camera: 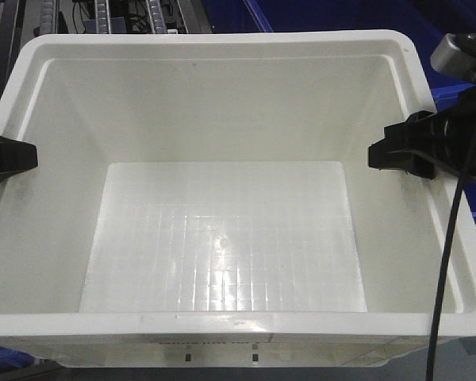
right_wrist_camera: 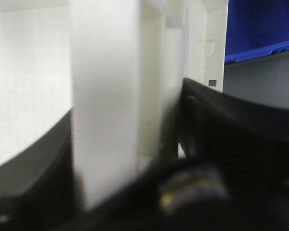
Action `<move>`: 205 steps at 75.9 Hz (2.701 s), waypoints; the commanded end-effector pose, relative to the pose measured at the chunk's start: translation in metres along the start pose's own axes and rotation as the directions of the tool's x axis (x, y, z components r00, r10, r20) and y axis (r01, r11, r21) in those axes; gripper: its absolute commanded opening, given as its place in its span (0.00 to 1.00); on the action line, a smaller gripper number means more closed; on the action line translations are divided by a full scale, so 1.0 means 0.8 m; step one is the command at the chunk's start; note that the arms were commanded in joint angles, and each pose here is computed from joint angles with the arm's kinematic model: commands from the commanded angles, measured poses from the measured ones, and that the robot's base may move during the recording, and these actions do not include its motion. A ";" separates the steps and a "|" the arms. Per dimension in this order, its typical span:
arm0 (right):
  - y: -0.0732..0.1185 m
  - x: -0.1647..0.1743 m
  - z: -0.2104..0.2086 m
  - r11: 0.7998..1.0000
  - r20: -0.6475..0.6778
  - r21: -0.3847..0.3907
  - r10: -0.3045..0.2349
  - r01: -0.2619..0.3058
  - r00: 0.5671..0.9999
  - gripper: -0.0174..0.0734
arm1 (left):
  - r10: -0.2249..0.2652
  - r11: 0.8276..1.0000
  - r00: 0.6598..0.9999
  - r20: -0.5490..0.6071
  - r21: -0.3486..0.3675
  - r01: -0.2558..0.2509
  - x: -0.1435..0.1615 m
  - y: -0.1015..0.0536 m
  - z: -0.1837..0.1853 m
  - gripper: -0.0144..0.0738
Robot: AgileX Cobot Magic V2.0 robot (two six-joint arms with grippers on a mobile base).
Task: Move bin from left to right shelf
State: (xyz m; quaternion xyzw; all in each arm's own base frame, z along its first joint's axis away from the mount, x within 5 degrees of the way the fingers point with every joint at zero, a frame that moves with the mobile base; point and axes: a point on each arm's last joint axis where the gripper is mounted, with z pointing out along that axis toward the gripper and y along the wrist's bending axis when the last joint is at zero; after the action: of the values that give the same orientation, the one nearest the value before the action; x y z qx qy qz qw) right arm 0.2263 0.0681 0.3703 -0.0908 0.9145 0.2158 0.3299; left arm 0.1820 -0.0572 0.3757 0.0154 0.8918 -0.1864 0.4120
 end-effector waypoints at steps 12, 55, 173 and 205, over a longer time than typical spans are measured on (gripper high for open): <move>0.019 -0.020 -0.026 0.997 0.161 -0.081 0.014 -0.001 0.987 0.19 | -0.034 0.996 0.982 0.187 0.091 0.017 -0.025 -0.016 -0.024 0.16; 0.019 -0.020 -0.026 0.997 0.161 -0.081 0.014 -0.001 0.987 0.19 | -0.034 0.996 0.982 0.187 0.091 0.017 -0.025 -0.016 -0.024 0.16; 0.019 -0.020 -0.026 0.997 0.161 -0.081 0.014 -0.001 0.987 0.19 | -0.034 0.996 0.982 0.187 0.091 0.017 -0.025 -0.016 -0.024 0.16; 0.019 -0.020 -0.026 0.997 0.161 -0.081 0.014 -0.001 0.987 0.19 | -0.034 0.996 0.982 0.187 0.091 0.017 -0.025 -0.016 -0.024 0.16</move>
State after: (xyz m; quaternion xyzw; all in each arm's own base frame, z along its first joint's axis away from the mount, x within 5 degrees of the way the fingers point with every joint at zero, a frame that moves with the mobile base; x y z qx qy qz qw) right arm 0.2263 0.0681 0.3703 -0.0910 0.9145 0.2158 0.3299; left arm 0.1820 -0.0573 0.3757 0.0149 0.8917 -0.1870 0.4119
